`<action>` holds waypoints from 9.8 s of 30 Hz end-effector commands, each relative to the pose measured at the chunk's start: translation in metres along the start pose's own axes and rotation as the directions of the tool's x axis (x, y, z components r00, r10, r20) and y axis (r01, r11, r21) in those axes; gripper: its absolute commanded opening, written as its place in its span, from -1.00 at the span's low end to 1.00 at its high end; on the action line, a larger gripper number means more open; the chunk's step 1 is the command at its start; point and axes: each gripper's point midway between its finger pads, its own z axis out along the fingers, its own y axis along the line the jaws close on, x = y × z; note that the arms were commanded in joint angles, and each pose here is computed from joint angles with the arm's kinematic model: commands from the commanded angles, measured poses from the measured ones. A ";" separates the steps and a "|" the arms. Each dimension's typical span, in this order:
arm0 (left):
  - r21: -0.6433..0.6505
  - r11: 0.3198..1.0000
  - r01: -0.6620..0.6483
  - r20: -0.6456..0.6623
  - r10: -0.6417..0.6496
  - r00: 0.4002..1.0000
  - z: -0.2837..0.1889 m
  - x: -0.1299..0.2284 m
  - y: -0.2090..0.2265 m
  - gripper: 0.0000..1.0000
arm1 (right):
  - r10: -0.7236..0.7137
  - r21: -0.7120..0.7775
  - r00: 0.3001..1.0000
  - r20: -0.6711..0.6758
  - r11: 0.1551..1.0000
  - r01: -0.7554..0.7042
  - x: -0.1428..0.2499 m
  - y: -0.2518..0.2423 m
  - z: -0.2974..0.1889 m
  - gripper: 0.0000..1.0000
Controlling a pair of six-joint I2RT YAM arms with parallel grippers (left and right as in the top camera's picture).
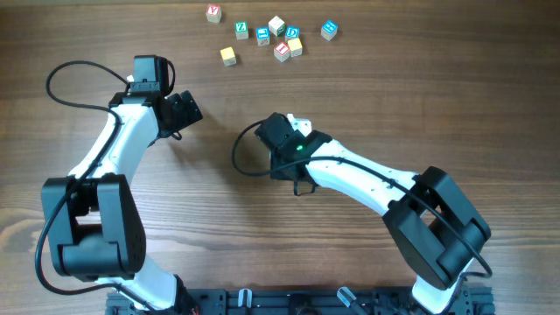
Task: Form a circle
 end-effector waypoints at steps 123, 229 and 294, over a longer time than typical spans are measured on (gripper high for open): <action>0.001 1.000 0.016 0.026 -0.016 1.000 -0.007 -0.007 0.001 1.00 | 0.341 0.108 0.912 0.228 0.922 -0.372 -0.129 -0.246 -0.066 0.99; 0.482 0.861 -0.162 0.765 -0.323 0.558 -0.221 0.057 0.041 1.00 | 0.329 0.202 0.900 0.287 0.897 -0.392 -0.133 -0.265 -0.071 1.00; 0.488 0.855 -0.177 0.771 -0.328 0.546 -0.156 0.094 0.050 1.00 | 0.329 0.202 0.900 0.287 0.897 -0.392 -0.133 -0.265 -0.071 0.99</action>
